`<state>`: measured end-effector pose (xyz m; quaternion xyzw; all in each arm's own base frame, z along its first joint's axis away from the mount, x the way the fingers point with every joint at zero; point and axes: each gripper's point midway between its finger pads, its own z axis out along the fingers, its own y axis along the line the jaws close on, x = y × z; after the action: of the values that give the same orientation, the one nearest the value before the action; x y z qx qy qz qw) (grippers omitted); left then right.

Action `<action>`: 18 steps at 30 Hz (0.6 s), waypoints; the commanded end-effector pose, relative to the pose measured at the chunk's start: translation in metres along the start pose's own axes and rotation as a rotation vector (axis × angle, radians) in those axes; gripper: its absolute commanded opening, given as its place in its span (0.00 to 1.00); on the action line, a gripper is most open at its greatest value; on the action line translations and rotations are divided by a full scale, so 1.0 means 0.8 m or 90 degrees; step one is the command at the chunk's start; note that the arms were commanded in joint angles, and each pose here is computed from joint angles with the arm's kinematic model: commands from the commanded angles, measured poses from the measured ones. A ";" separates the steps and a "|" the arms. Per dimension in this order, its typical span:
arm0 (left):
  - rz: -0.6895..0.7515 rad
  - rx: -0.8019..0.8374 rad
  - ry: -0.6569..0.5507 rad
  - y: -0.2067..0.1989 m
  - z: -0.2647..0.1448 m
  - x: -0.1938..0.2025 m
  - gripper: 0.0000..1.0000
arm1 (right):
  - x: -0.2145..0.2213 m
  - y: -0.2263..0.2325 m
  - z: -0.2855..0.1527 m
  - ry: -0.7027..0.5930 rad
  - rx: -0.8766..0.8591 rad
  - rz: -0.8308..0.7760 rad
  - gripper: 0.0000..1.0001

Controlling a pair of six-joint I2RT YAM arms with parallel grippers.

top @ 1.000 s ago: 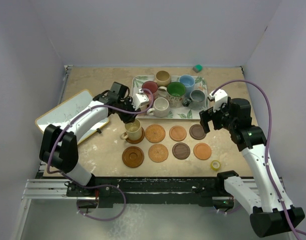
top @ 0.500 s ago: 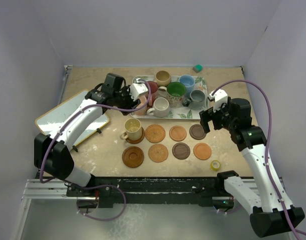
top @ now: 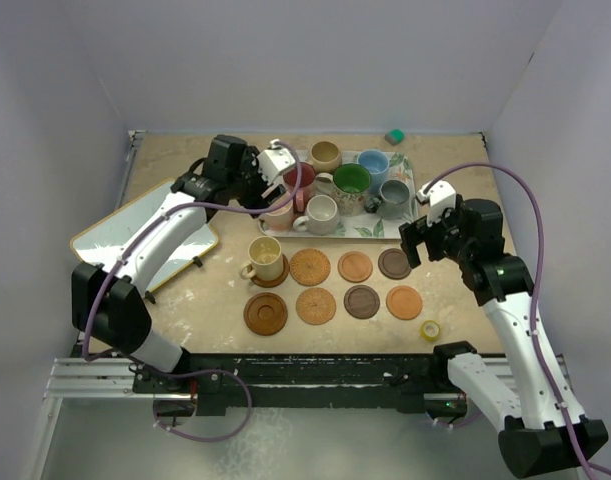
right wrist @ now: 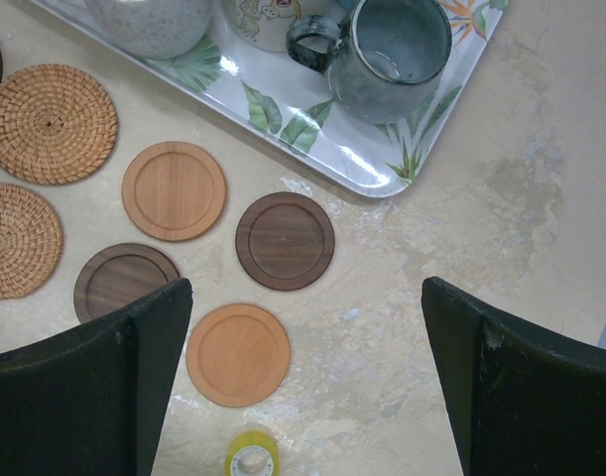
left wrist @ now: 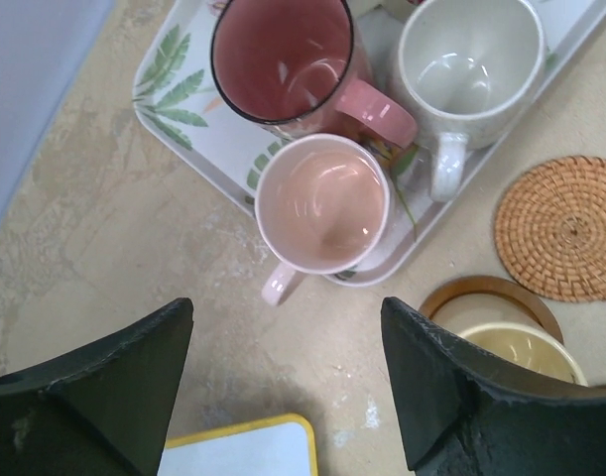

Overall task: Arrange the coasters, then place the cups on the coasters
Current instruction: Place the cup on the coaster, then pick up the cup from the tray.

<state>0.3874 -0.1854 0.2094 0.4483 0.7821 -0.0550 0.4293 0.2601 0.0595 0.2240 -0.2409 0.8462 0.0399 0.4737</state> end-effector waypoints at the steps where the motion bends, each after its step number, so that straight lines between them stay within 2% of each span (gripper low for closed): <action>1: -0.016 -0.049 -0.035 0.040 0.006 -0.028 0.74 | -0.013 -0.009 -0.006 -0.031 0.022 -0.012 1.00; 7: -0.026 -0.015 -0.010 0.056 0.033 -0.016 0.73 | -0.012 -0.009 -0.006 -0.029 0.022 -0.013 1.00; 18: -0.004 0.151 0.038 0.033 0.090 0.015 0.73 | -0.008 -0.010 -0.001 -0.018 0.020 -0.013 1.00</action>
<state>0.4513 -0.1807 0.1567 0.4592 0.8088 -0.0971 0.3543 0.2593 0.0575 0.2250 -0.2420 0.8444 0.0362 0.4766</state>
